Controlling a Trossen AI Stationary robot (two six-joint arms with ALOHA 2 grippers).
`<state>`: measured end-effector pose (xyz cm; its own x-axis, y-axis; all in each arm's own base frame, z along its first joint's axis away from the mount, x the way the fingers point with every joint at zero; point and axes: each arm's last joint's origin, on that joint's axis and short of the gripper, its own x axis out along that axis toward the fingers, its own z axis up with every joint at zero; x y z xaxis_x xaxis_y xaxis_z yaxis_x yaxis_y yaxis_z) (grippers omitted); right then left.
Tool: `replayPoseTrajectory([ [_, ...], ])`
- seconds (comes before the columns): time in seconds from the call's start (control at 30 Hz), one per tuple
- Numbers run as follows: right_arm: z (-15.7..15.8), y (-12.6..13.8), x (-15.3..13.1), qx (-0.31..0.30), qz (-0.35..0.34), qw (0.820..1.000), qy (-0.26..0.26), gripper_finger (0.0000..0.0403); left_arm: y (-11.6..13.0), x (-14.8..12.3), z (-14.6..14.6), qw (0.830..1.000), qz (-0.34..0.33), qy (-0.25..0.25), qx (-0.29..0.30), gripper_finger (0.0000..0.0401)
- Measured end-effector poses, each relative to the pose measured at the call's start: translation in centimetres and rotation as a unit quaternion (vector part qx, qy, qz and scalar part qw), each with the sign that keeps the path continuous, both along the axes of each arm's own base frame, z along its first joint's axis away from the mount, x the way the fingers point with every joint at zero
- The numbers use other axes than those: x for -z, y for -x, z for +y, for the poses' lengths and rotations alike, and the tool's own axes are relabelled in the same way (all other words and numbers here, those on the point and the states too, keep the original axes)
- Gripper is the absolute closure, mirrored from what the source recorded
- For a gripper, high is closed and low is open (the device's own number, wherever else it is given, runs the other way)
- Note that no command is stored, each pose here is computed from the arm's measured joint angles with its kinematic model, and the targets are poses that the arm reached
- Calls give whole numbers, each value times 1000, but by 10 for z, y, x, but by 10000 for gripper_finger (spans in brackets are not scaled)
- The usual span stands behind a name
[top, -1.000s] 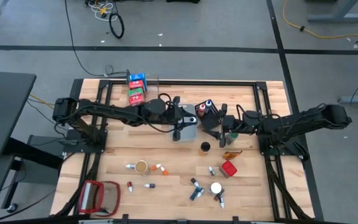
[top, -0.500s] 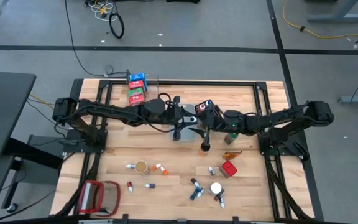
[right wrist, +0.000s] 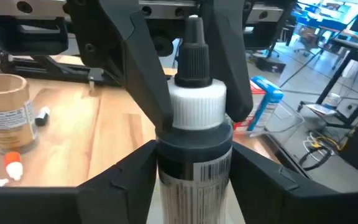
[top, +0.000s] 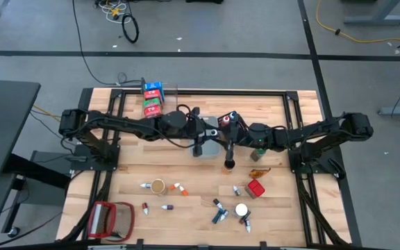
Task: Pick & Place Kitchen Items
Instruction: Put the black food color bottle into the black bin
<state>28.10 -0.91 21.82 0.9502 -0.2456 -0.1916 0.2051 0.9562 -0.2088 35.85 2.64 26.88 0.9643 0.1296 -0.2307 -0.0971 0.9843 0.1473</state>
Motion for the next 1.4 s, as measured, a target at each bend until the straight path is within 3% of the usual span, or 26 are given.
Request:
replayPoseTrajectory([
  [0.23, 0, 0, 0, -9, -2, 1000, 1, 245, 0, 0, 0, 1000, 0, 0, -1, 262],
  [0.4, 1, 0, -1, -10, -3, 1000, 2, 248, 0, 0, 1, 1000, 1, -1, -7, 271],
  [0.77, 1, 0, 0, -9, -4, 1000, -11, 248, 1, -1, 1, 999, 9, -32, -10, 183],
  [0.93, -3, 1, 0, 61, -4, 998, -2, 248, 6, -7, -5, 998, 8, -57, -32, 160],
  [1.13, -5, 7, -3, 105, 7, 994, 7, 248, 20, -12, -6, 981, 63, -115, -143, 146],
  [1.4, -10, 32, -12, 234, 43, 971, 6, 248, 55, -56, -7, 984, 6, -80, -158, 149],
])
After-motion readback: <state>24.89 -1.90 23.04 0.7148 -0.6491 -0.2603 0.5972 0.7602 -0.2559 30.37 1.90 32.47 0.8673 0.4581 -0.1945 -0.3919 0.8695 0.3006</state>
